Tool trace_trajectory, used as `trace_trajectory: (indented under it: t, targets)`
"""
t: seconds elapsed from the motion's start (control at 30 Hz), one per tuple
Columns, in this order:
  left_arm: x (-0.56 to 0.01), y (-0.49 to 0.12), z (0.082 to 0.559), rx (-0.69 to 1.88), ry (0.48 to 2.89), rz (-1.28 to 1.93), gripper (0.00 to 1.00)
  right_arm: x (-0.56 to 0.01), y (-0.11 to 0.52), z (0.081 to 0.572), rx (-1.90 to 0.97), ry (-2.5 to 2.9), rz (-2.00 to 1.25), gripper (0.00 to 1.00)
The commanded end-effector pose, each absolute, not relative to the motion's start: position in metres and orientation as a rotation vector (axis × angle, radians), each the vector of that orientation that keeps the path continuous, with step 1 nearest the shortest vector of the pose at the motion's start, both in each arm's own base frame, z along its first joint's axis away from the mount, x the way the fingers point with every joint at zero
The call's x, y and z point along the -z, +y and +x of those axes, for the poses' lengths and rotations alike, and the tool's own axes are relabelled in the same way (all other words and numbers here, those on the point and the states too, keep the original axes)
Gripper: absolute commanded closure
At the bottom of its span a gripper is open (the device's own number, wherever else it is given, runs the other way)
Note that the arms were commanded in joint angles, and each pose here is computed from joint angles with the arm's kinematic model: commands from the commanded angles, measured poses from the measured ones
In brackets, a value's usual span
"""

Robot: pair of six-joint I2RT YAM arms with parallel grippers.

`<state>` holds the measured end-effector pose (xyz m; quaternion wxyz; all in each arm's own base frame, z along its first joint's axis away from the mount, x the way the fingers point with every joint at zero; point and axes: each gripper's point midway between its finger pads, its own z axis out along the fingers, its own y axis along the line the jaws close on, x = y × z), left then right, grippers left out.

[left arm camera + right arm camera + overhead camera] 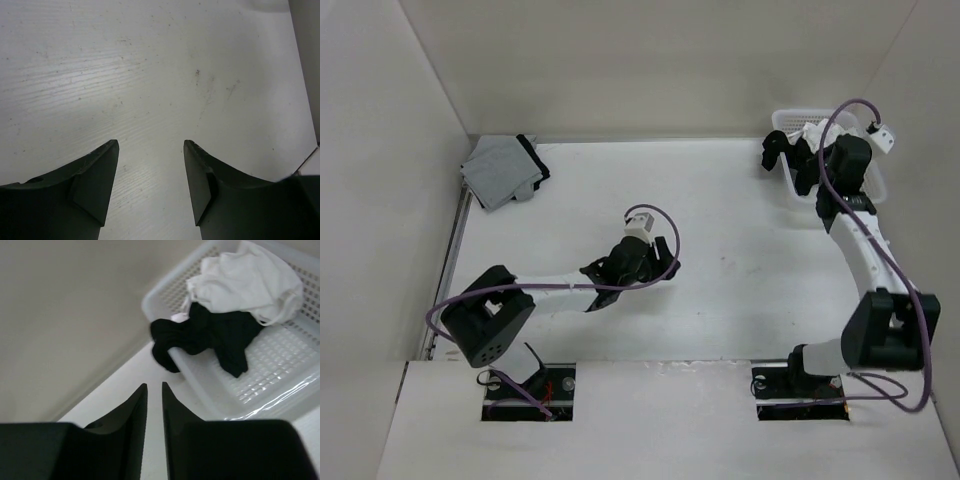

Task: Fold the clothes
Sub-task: Grab the tank top from the pile

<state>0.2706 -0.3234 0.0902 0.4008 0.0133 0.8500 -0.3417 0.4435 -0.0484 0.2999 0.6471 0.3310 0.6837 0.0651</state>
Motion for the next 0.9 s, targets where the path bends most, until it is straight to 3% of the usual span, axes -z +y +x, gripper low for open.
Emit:
trace_trajectory:
  t: [0.0,0.07,0.2,0.4,0.6,0.77,0.83,0.87]
  targets:
    - [-0.093,-0.332,0.272,0.897,2.111,0.072,0.47,-0.310,-0.091,0.472,-0.096,1.526,0.814,0.85]
    - [-0.089,-0.328,0.276,0.878,2.116,0.067,0.47,-0.291,-0.112,0.496,-0.076,1.573,0.840,0.95]
    - [-0.087,-0.316,0.285,0.849,2.098,0.045,0.47,-0.258,-0.153,0.531,-0.023,1.631,0.901,0.96]
    - [-0.088,-0.307,0.293,0.859,2.060,0.021,0.47,-0.209,-0.192,0.568,0.032,1.683,0.950,0.63]
    - [-0.093,-0.297,0.300,0.864,2.022,-0.009,0.47,-0.172,-0.211,0.613,0.048,1.734,0.943,0.50]
    - [-0.093,-0.290,0.306,0.862,2.011,-0.034,0.47,-0.146,-0.211,0.643,0.017,1.773,0.940,0.52]
    - [-0.093,-0.290,0.306,0.863,2.011,-0.036,0.47,-0.144,-0.209,0.649,-0.008,1.764,0.937,0.61]
    - [-0.093,-0.291,0.307,0.865,2.008,-0.037,0.47,-0.145,-0.207,0.653,-0.034,1.753,0.929,0.76]
